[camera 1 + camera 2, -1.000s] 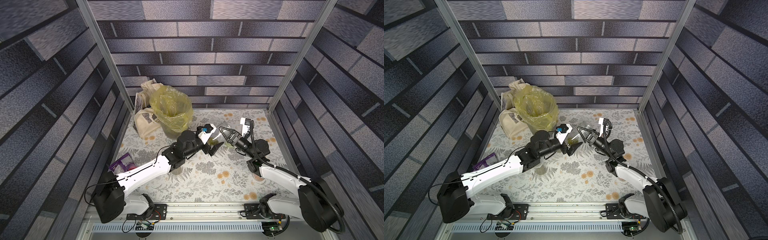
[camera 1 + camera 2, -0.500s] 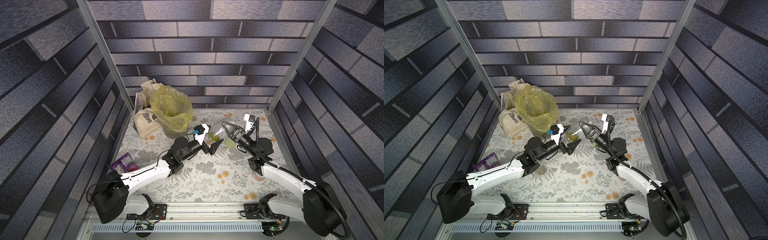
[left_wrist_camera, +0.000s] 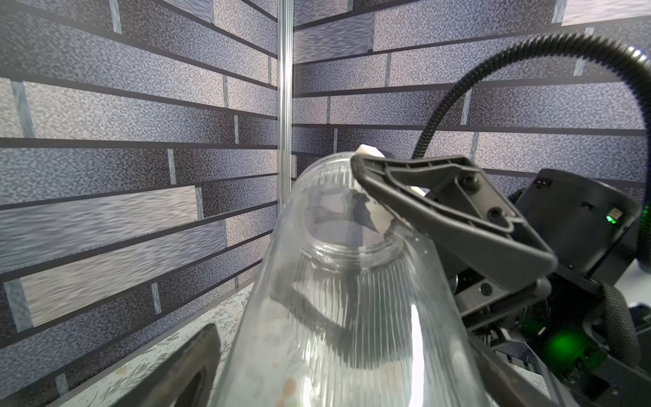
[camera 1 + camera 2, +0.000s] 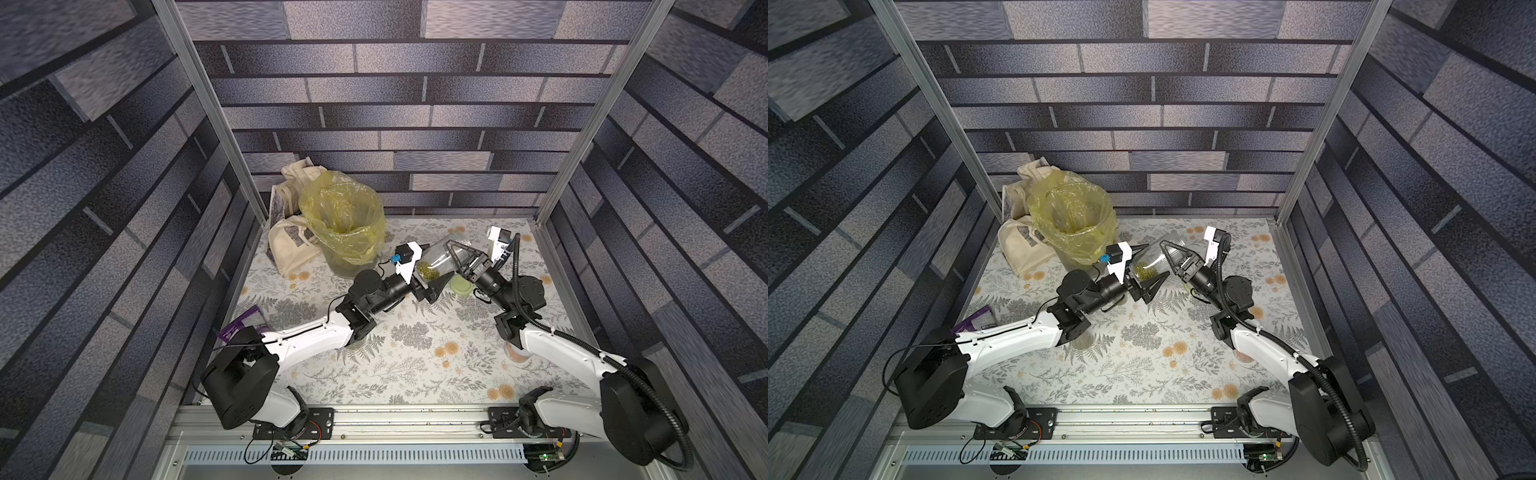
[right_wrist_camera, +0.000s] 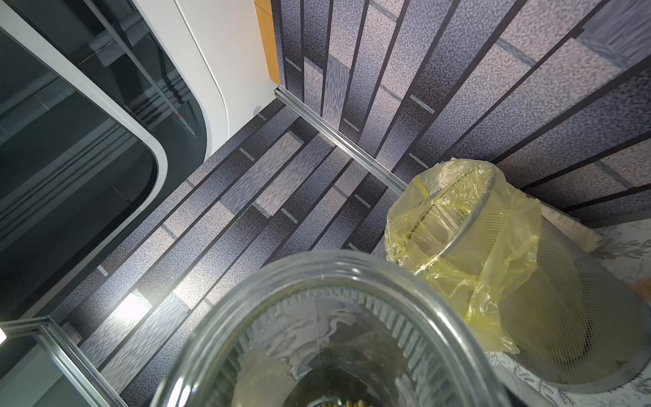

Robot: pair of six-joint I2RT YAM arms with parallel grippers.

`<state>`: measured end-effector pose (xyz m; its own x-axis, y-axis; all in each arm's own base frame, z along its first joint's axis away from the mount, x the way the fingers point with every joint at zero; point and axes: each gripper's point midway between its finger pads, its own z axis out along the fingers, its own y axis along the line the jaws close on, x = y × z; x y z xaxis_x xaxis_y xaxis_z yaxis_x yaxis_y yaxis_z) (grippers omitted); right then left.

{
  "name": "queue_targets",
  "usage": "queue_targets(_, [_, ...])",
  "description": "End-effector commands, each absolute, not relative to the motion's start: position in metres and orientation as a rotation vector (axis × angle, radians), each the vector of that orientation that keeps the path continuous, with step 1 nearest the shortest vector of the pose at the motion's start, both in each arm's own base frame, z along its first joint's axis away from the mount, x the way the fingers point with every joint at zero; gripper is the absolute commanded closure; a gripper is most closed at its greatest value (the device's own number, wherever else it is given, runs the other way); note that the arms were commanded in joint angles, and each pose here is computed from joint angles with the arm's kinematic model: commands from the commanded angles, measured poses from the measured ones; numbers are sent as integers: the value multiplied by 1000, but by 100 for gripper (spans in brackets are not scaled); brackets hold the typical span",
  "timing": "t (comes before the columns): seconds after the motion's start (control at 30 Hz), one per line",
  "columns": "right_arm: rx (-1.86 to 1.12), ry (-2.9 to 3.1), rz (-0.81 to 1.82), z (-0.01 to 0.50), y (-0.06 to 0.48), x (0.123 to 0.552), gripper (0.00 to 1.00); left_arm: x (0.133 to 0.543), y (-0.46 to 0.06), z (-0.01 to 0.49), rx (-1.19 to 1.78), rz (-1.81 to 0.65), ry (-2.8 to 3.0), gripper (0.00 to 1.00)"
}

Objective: Empty moldy mung beans from jars
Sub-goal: Pour the moldy mung beans from the jar into the trash bin.

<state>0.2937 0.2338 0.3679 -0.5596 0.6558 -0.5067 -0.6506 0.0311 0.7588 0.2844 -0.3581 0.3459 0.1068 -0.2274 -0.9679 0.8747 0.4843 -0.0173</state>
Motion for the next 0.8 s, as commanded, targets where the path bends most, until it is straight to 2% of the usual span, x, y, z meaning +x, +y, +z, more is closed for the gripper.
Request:
queue_targets(0.0, [-60,1176,1755,402,228,276,62,291,-354,376,632,-928,1113,0])
queue_targets(0.3, [-61,1161,1769,402,228,276,61,293,-361,379,664,-944,1087,2])
queue_targets(0.5, [-63,1183,1781,397,232,279,61,291,-370,380,709,-975,1086,7])
queue_targets(0.63, [-51,1195,1787,394,233,282,61,289,-375,378,742,-990,1082,24])
queue_targets(0.77, [-57,1206,1790,393,234,281,59,288,-376,379,749,-1008,1098,34])
